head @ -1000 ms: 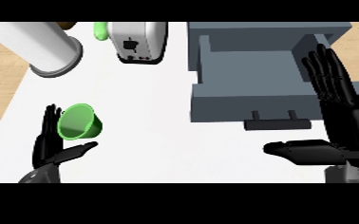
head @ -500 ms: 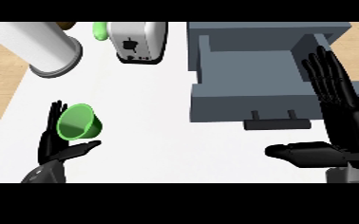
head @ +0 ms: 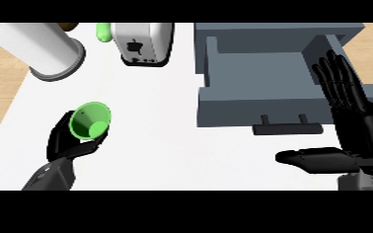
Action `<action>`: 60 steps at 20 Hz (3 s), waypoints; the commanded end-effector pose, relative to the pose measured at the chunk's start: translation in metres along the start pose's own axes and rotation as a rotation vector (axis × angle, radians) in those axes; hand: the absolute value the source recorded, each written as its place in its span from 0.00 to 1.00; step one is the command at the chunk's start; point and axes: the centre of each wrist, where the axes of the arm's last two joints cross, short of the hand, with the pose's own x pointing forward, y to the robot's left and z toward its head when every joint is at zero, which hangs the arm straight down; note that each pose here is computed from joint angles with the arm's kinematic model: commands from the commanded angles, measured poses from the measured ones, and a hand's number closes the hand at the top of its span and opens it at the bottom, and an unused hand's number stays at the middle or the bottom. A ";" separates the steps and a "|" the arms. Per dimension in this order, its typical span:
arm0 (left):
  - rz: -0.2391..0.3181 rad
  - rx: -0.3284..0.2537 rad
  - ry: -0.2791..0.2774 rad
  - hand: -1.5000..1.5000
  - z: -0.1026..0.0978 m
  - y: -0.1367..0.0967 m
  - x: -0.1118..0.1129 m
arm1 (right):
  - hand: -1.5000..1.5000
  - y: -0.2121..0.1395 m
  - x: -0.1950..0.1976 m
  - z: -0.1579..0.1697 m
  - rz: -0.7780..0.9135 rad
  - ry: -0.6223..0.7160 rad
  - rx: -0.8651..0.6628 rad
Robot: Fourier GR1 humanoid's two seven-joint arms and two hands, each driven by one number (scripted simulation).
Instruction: Pick up the cup, place it into the drawer and close the drawer
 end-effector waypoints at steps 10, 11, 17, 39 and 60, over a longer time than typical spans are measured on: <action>0.141 -0.043 -0.213 1.00 0.002 -0.036 -0.018 | 0.00 0.003 0.009 -0.014 0.016 -0.018 0.006; 0.119 -0.046 -0.218 1.00 -0.010 -0.027 -0.007 | 0.00 -0.012 0.002 0.007 0.026 -0.017 -0.003; 0.166 -0.129 -0.287 1.00 -0.021 -0.043 -0.003 | 0.00 -0.013 0.009 -0.009 0.036 -0.012 -0.015; 0.015 -0.454 -0.388 1.00 -0.141 -0.263 0.150 | 0.00 -0.020 0.025 0.006 0.011 -0.010 -0.041; -0.133 -0.415 -0.215 1.00 -0.162 -0.397 0.184 | 0.00 -0.020 0.010 0.011 0.023 -0.007 0.001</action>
